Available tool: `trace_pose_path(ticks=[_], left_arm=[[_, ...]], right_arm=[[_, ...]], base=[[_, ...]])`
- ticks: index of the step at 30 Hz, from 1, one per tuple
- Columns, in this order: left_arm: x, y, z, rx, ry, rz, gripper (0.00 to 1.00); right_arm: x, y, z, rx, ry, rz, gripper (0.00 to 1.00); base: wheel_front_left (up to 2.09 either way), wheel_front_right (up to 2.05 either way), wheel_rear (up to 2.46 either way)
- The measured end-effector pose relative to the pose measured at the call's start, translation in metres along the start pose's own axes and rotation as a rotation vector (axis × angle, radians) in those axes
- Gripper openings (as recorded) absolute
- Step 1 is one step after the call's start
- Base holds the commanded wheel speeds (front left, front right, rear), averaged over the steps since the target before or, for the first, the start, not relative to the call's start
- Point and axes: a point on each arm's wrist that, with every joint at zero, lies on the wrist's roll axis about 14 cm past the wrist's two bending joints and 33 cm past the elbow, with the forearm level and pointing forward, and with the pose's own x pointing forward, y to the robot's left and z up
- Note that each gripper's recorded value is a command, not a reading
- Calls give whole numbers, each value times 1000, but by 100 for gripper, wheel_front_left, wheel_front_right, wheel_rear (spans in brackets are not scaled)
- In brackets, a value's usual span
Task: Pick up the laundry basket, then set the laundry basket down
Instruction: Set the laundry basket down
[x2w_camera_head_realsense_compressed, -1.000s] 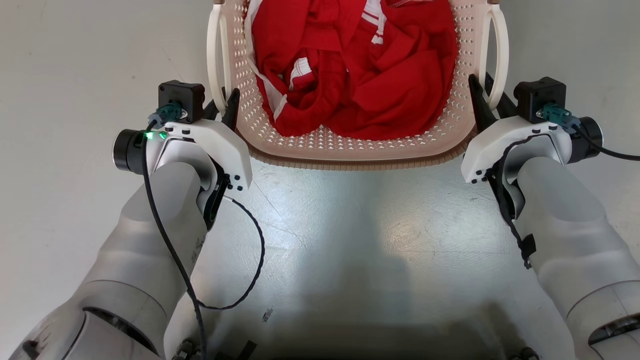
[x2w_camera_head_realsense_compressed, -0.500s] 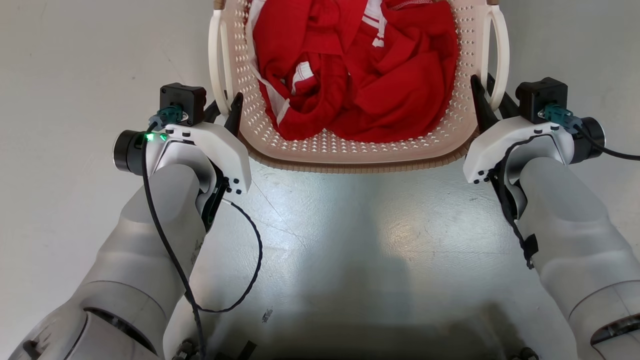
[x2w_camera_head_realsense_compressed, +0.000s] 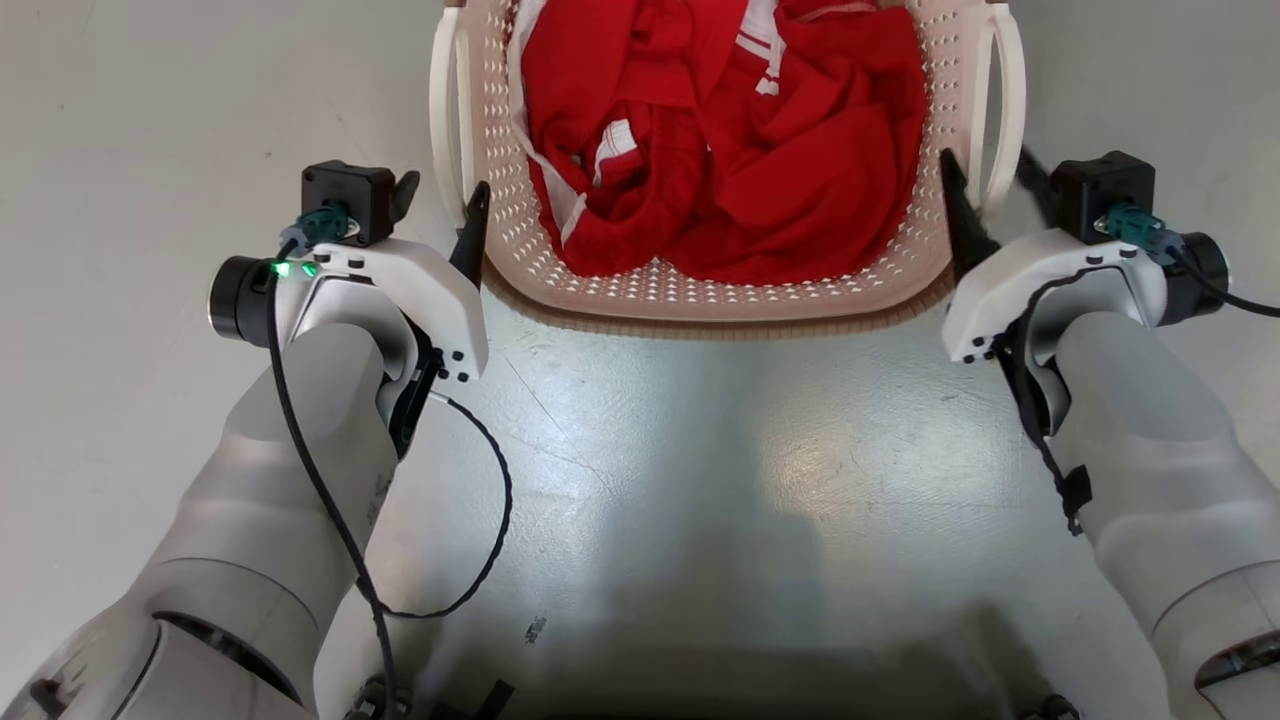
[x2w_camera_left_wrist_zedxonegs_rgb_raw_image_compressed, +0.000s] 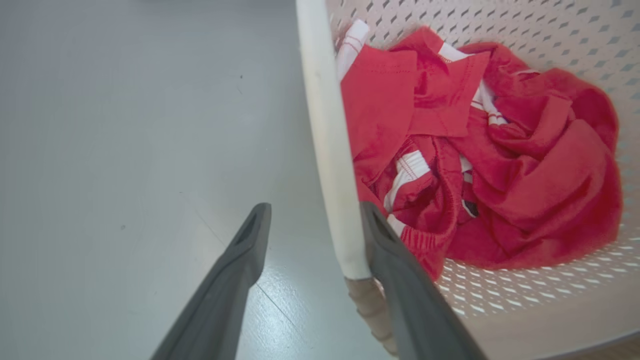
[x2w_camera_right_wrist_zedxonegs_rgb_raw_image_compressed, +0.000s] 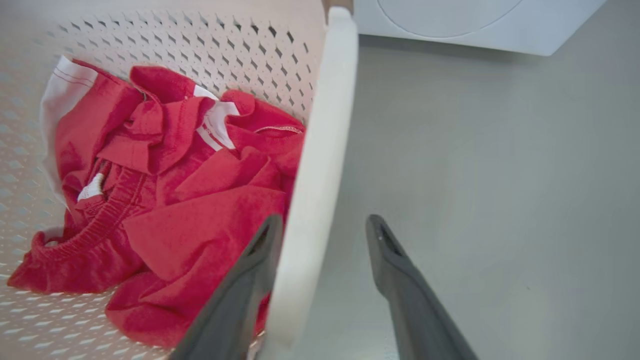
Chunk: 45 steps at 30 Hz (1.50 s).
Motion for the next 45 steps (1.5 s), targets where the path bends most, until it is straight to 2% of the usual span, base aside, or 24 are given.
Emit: trace_pose_path(ticks=[9, 26, 33, 38, 45], left_arm=[[1, 1, 1, 0, -5, 0, 87], [0, -6, 13, -4, -38, -19, 88], [-2, -10, 28, -20, -79, -27, 93], [-10, -13, 47, -34, -132, -27, 100], [-34, -21, 71, -56, -223, -16, 100]], right_arm=[[0, -3, -4, -2, 9, -3, 100], [0, 5, 6, -3, -15, 20, 100], [-1, 10, 25, -9, -64, 31, 100], [-8, 13, 45, -20, -112, 34, 100], [-33, 18, 73, -43, -189, 31, 100]], base=[[0, 0, 0], [0, 0, 0], [0, 0, 0], [0, 0, 0], [0, 0, 0]])
